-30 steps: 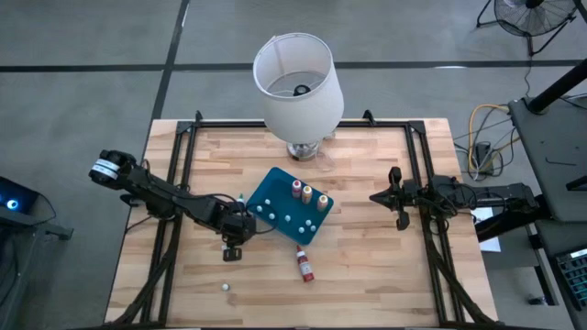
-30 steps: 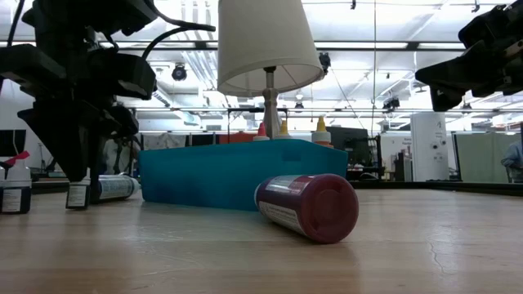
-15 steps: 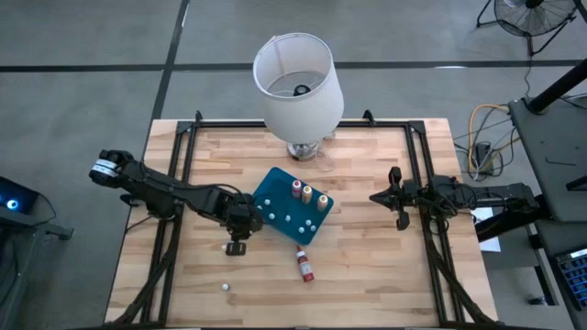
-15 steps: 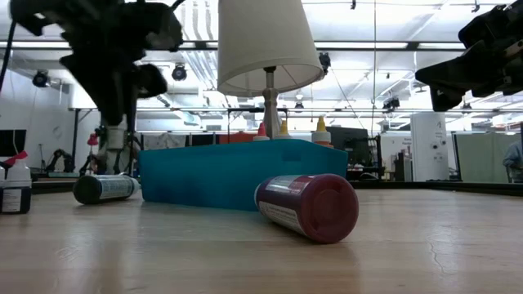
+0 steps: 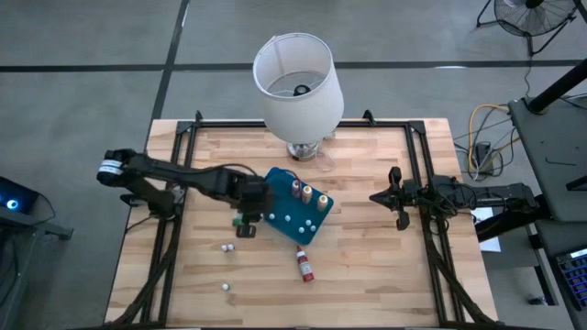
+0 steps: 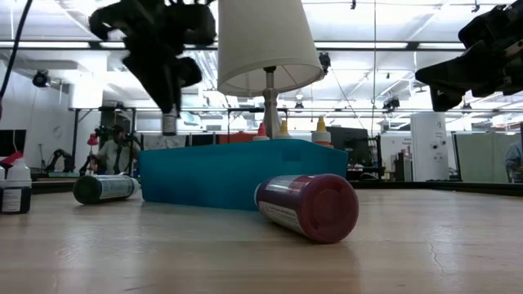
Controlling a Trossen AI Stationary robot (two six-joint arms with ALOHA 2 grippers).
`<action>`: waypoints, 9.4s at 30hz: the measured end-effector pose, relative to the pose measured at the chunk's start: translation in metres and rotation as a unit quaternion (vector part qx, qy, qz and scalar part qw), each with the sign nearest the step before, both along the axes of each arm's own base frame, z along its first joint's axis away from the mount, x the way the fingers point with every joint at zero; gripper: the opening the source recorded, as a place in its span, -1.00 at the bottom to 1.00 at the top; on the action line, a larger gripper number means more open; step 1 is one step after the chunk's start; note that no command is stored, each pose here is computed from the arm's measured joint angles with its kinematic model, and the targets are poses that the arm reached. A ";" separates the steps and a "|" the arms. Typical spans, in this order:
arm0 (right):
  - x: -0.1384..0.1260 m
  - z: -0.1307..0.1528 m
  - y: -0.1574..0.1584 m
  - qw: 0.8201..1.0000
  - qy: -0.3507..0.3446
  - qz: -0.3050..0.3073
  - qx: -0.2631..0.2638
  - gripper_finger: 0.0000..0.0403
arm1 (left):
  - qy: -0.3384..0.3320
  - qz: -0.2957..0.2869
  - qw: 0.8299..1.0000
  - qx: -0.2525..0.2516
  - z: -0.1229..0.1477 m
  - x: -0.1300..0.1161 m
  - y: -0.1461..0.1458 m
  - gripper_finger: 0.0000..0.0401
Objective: Pick & Place food coloring
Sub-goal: Put the small black food coloring bottle into the blue container, then put the small purple food coloring bottle into the blue container
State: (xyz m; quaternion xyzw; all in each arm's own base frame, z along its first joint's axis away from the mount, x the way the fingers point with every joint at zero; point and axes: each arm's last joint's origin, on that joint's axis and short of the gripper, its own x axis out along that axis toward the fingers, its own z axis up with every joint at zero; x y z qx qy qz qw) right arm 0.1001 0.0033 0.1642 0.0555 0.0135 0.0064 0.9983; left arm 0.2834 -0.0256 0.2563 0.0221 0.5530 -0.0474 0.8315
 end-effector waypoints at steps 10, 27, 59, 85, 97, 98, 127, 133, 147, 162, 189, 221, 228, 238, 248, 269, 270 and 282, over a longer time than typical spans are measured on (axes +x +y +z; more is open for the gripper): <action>0.000 0.000 0.000 1.000 0.000 0.000 0.000 -0.96 | 0.001 -0.004 1.000 0.021 -0.001 0.027 0.030 -0.81; 0.000 0.000 0.000 1.000 0.000 0.000 0.000 -0.96 | 0.005 -0.008 1.000 0.019 -0.007 0.043 0.039 -0.81; 0.000 0.000 0.000 1.000 0.000 0.000 0.000 -0.96 | 0.023 0.003 1.000 0.017 -0.066 0.064 0.047 -0.81; 0.000 0.000 0.000 1.000 0.000 0.000 0.000 -0.96 | 0.008 0.006 1.000 0.011 -0.078 0.061 0.044 -0.71; 0.000 0.000 0.000 1.000 0.000 0.000 0.000 -0.96 | 0.007 0.006 1.000 0.011 -0.076 0.060 0.044 -0.60; 0.000 0.000 0.000 1.000 0.000 0.000 0.000 -0.96 | 0.004 0.006 1.000 0.011 -0.075 0.059 0.044 -0.60; 0.000 0.000 0.000 1.000 0.002 0.001 0.000 -0.96 | -0.016 -0.036 0.999 0.028 0.006 0.021 0.013 -0.60; 0.001 -0.001 0.000 1.000 0.006 0.000 0.000 -0.96 | -0.007 -0.040 0.999 0.015 0.022 0.000 -0.007 -0.60; 0.001 -0.001 0.000 1.000 0.006 0.000 0.000 -0.96 | 0.045 0.018 0.999 -0.018 0.037 -0.037 -0.036 -0.60; 0.001 -0.001 0.000 1.000 0.006 0.000 0.000 -0.96 | 0.079 0.085 0.990 -0.078 0.025 -0.074 -0.067 -0.60; 0.001 -0.001 0.000 1.000 0.006 0.000 0.000 -0.96 | 0.026 0.018 0.991 -0.134 0.014 -0.097 -0.110 -0.60; 0.001 -0.001 0.000 1.000 0.006 0.000 0.000 -0.96 | 0.025 -0.159 0.982 -0.095 0.005 -0.085 -0.177 -0.45; 0.001 -0.001 0.000 1.000 0.006 0.000 0.000 -0.96 | 0.033 -0.143 0.985 -0.088 0.005 -0.087 -0.182 -0.07; 0.001 -0.001 0.000 1.000 0.006 0.000 0.000 -0.96 | 0.063 -0.156 0.984 -0.065 -0.012 -0.088 -0.196 -0.01; 0.001 -0.001 0.000 1.000 0.006 0.000 0.000 -0.96 | 0.107 -0.153 0.982 -0.028 -0.042 -0.082 -0.203 0.00; 0.001 -0.001 0.000 1.000 0.007 0.000 0.000 -0.96 | 0.101 -0.138 0.985 -0.023 -0.067 -0.083 -0.194 0.00; 0.001 -0.001 0.000 1.000 0.007 0.000 0.000 -0.96 | 0.099 -0.138 0.985 -0.024 -0.068 -0.083 -0.194 0.00; 0.001 -0.001 0.000 1.000 0.007 0.000 0.000 -0.96 | 0.091 -0.131 0.987 -0.033 -0.076 -0.080 -0.193 0.00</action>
